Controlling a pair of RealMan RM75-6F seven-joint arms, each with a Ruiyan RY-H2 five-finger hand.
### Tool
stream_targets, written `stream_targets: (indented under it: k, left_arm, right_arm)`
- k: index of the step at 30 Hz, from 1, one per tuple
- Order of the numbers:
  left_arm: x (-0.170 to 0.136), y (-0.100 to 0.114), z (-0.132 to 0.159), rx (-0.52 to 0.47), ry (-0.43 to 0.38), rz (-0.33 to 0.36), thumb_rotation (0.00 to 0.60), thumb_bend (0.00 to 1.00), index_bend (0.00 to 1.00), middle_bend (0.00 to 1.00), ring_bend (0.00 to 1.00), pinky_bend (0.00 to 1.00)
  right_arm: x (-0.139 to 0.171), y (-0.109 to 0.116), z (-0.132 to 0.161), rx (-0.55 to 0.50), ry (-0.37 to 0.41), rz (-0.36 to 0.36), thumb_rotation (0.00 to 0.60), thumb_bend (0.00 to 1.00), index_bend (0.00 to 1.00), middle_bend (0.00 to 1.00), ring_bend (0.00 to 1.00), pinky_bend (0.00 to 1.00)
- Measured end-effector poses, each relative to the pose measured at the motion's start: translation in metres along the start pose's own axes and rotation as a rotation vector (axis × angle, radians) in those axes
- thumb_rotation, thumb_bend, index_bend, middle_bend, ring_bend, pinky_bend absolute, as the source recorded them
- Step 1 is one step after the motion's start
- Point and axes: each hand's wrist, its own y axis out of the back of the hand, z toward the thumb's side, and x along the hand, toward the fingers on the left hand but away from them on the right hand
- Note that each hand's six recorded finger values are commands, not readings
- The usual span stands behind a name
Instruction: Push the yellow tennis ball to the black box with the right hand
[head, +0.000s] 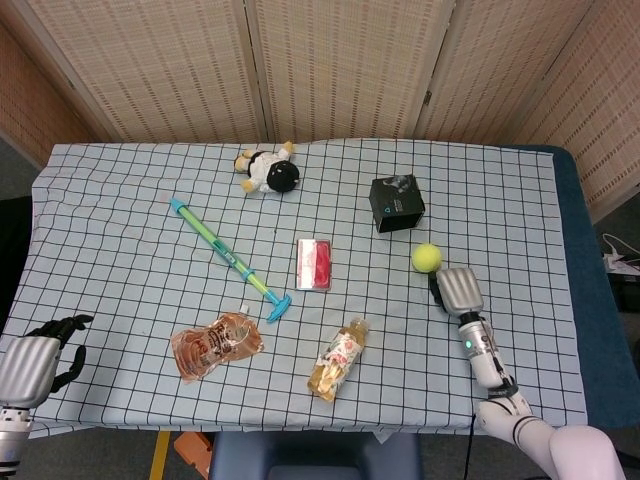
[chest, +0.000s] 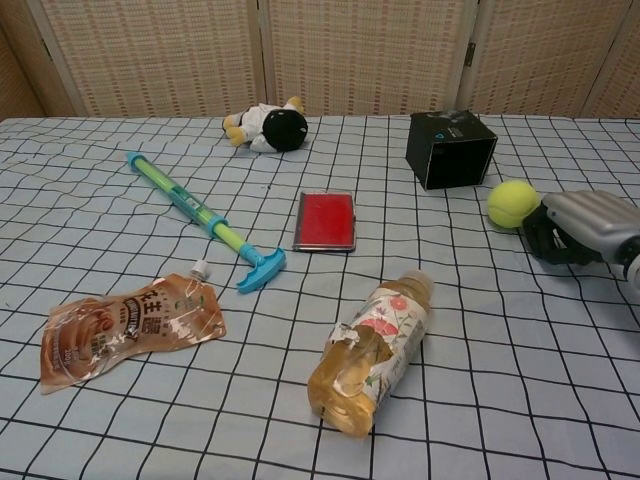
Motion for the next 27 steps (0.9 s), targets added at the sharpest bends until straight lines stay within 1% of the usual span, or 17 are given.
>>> stream_targets:
  k: [13,21,27]
  left_arm:
    - [0.000,-0.002,0.002,0.011,-0.003,-0.008,0.600,0.52,0.30,0.36,0.35,0.55]
    - [0.001,-0.004,0.001,0.014,-0.001,-0.017,0.600,0.52,0.30,0.36,0.35,0.55]
    - [0.001,-0.005,0.001,0.016,0.002,-0.022,0.600,0.52,0.30,0.36,0.35,0.55]
  right_arm:
    - [-0.029,0.009,-0.003,0.049,-0.003,0.023,0.600,1.00,1.00,0.92,0.77,1.00]
    - [-0.042,0.018,-0.003,0.062,-0.002,0.024,0.600,1.00,1.00,0.92,0.77,1.00]
    - [-0.051,0.023,-0.007,0.089,-0.017,0.037,0.600,1.00,1.00,0.92,0.77,1.00]
